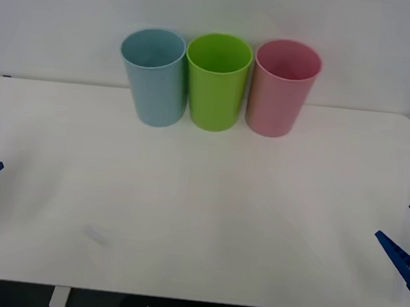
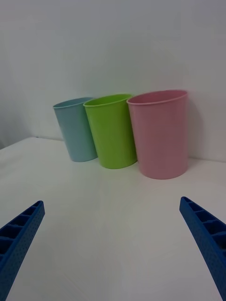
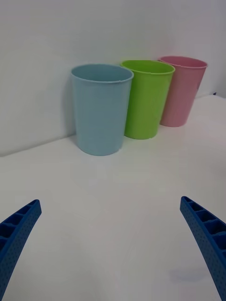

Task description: Grasp the object on the table and drop it into the matching bin: aluminum can to the light blue bin, PET bottle to the pink bin.

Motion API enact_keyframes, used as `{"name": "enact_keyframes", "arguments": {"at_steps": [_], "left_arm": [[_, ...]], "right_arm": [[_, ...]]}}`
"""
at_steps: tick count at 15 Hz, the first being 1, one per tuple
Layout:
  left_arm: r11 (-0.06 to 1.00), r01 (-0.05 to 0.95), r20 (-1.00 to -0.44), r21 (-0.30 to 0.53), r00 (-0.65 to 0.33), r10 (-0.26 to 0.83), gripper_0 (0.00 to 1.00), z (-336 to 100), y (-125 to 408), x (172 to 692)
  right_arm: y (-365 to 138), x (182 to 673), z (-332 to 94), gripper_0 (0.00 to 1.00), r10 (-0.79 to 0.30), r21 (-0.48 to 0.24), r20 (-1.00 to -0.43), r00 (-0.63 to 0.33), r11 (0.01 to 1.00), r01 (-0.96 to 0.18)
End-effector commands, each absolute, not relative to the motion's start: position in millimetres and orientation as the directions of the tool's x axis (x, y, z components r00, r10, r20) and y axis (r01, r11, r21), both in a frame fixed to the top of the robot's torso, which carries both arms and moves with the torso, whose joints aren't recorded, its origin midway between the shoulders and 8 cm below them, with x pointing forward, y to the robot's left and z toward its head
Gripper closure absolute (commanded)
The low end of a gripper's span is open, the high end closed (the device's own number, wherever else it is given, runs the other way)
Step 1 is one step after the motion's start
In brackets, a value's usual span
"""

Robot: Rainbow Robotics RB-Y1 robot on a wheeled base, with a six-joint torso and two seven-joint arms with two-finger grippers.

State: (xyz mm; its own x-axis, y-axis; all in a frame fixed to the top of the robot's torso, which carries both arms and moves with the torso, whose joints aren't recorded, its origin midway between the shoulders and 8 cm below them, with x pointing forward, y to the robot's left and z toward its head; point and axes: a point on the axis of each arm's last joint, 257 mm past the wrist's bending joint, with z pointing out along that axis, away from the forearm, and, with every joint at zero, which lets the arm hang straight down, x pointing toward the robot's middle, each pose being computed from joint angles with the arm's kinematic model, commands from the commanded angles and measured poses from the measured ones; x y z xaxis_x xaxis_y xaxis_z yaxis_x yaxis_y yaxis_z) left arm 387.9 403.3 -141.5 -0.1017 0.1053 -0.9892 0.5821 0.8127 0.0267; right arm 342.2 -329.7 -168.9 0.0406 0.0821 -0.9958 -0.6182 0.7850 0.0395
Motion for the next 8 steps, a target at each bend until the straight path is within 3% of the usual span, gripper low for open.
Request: {"name": "enact_keyframes", "arguments": {"at_steps": [1, 8], "left_arm": [[0.8, 0.6, -0.987, 0.002, -0.126, 0.097, 0.0, -152.5, 393.9, 384.9], [0.787, 0.616, -0.987, -0.023, -0.138, 0.079, 0.0, -157.5, 384.3, 383.6]], "right_arm": [[-329.7, 342.3, -168.9, 0.0, 0.082, 0.039, -0.996, 0.041, 0.785, -0.618], [-329.7, 342.3, -168.9, 0.0, 0.082, 0.039, -0.996, 0.041, 0.785, -0.618]]}}
